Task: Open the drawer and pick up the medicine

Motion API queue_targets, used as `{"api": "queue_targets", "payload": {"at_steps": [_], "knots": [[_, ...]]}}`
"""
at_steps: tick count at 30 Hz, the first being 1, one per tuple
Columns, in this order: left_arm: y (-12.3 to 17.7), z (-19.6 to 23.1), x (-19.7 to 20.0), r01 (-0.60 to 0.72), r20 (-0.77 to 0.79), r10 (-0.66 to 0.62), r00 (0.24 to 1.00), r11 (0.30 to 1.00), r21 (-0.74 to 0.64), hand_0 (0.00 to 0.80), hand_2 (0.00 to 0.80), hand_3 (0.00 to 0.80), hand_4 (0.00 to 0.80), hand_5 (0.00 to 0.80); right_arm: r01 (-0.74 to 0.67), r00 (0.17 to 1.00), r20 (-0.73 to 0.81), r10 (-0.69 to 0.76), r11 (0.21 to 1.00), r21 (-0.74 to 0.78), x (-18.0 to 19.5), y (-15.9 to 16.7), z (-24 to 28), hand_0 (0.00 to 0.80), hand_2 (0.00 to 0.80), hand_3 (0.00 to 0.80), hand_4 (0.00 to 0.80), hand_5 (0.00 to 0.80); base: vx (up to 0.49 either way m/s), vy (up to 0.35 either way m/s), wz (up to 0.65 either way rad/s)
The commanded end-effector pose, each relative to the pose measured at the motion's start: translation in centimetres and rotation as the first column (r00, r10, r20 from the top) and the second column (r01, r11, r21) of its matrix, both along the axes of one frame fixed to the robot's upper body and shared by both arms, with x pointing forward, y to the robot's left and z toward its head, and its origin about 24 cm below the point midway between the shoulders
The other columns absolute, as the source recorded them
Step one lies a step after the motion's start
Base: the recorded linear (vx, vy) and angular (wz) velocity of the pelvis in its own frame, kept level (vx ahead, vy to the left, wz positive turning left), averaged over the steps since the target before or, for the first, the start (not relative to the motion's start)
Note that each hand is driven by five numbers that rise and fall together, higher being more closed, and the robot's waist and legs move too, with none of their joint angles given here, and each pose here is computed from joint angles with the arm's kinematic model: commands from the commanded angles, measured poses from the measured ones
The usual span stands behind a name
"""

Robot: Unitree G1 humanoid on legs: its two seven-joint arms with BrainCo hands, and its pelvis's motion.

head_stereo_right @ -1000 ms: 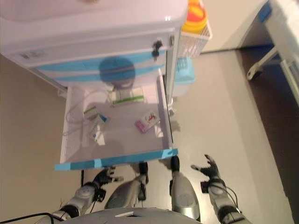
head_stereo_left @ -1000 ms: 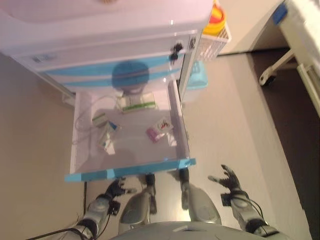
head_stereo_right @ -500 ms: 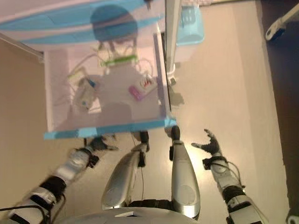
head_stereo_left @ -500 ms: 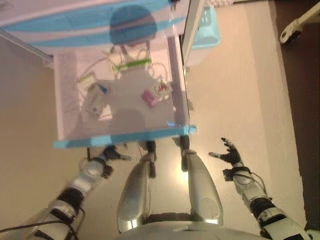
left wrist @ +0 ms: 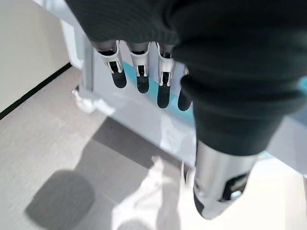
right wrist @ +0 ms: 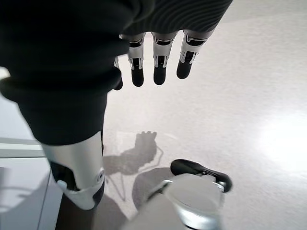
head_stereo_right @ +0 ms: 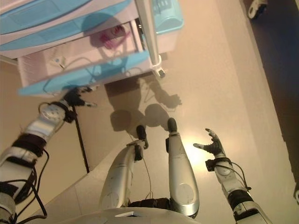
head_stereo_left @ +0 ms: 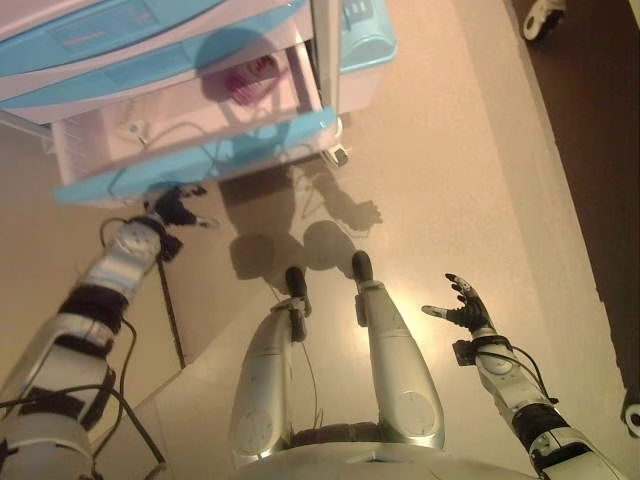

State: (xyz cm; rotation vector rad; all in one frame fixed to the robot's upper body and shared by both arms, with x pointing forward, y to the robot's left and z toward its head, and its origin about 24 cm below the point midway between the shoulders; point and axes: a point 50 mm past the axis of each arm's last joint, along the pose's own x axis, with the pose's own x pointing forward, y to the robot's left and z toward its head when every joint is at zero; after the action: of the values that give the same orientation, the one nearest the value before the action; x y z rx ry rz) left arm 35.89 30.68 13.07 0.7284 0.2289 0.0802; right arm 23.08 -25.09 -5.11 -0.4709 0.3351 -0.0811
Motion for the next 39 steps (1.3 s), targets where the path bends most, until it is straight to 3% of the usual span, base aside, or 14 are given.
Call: {"api": "queue_targets", "payload": {"at_steps": [1,3,8,15,22,29,34,39], "knots": [[4.5,8.5,0.1,-0.180,0.224,0.197,0.955,0.979,-0.092,0.000,0.000,0.000,0.000,0.000,-0.073,0.997,-0.011,0.073,0.996,-0.041,-1.5,0.0,-0.1,0.000,0.000,0.000,0.000,0.000,0.031,0.056,-0.14],[5.1,9.6,0.2,-0.218,0.248,0.242,0.938,0.968,-0.122,0.000,0.000,0.000,0.000,0.000,-0.084,0.996,-0.006,0.084,0.996,-0.044,-1.3,0.2,0.0,0.000,0.000,0.000,0.000,0.000,-0.020,0.043,-0.24],[7.2,13.7,-0.5,-0.397,0.415,0.453,0.789,0.892,-0.218,0.000,0.000,0.000,0.000,0.000,-0.115,0.993,0.006,0.115,0.993,-0.038,-1.1,1.1,-0.1,0.000,0.000,0.000,0.000,0.000,0.056,0.060,-0.14],[7.2,14.6,-0.6,-0.446,0.473,0.540,0.696,0.841,-0.306,0.000,0.000,0.000,0.000,0.000,-0.134,0.991,0.005,0.134,0.991,-0.027,-1.1,2.2,-0.5,0.000,0.000,0.000,0.000,0.000,-0.002,0.004,-0.06],[7.3,12.8,-0.5,-0.431,0.429,0.518,0.740,0.855,-0.289,0.000,0.000,0.000,0.000,0.000,-0.139,0.990,0.006,0.139,0.990,-0.020,-0.9,2.7,-0.6,0.000,0.000,0.000,0.000,0.000,-0.043,-0.024,0.04],[5.5,7.0,-0.3,-0.222,0.318,0.342,0.884,0.907,-0.358,0.000,0.000,0.000,0.000,0.000,-0.128,0.991,-0.017,0.129,0.990,0.051,-0.6,3.1,-0.9,0.000,0.000,0.000,0.000,0.000,-0.028,-0.072,0.06],[4.7,0.9,-2.4,-0.101,0.249,0.278,0.928,0.830,-0.549,0.000,0.000,0.000,0.000,0.000,-0.096,0.991,-0.086,0.106,0.989,0.115,-1.8,2.5,-2.1,0.000,0.000,0.000,0.000,0.000,0.035,-0.065,0.13],[4.4,-7.1,-6.4,-0.205,0.075,0.305,0.949,0.781,-0.589,0.000,0.000,0.000,0.000,0.000,-0.065,0.979,-0.187,0.084,0.992,0.108,-4.0,1.5,-3.9,0.000,0.000,0.000,0.000,0.000,0.072,-0.047,0.25]]}}
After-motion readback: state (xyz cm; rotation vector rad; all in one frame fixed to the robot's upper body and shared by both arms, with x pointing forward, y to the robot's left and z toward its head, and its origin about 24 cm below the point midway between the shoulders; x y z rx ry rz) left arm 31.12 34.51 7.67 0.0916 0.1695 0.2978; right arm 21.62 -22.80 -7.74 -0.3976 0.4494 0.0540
